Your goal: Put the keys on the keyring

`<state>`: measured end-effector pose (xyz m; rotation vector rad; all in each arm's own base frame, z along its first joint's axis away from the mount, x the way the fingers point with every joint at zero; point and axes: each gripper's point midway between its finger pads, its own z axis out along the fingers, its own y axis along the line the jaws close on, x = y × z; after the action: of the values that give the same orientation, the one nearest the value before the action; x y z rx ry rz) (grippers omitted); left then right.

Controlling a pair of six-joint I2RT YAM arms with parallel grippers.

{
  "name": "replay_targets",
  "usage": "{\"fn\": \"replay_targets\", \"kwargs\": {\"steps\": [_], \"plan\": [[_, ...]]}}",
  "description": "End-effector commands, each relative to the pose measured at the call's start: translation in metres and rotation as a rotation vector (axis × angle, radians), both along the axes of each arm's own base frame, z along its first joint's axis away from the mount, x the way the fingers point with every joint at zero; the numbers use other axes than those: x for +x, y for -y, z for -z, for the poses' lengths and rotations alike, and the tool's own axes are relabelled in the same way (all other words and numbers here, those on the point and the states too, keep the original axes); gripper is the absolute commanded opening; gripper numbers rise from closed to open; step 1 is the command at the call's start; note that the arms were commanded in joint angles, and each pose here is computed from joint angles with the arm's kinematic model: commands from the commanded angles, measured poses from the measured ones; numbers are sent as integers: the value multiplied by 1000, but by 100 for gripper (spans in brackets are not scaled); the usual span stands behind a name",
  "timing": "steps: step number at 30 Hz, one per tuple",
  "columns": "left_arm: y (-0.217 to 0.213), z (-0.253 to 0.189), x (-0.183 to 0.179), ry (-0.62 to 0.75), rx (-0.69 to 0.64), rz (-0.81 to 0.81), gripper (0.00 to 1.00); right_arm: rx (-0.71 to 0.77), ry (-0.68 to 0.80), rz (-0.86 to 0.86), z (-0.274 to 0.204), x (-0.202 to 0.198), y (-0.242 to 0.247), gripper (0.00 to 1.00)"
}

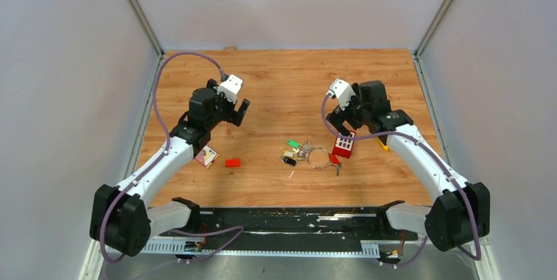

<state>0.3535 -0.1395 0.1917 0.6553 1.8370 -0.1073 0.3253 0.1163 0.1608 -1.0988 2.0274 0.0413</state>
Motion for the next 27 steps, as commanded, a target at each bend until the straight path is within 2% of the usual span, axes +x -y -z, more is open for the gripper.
{"fn": "replay_targets", "kwargs": {"steps": [1,8,15,22,27], "plan": [[-15,-35,13,119,-157,-88,100,147,116,130,-53,26,2,100],[-29,-41,15,274,-250,-141,100,223,163,244,-76,55,3,100],[-37,-29,24,313,-219,-159,100,338,244,353,-86,78,5,100],[-38,-16,28,265,-279,-128,100,382,337,447,-90,75,22,100],[-41,-15,29,225,-222,-123,100,422,346,418,-97,60,20,100]]}}
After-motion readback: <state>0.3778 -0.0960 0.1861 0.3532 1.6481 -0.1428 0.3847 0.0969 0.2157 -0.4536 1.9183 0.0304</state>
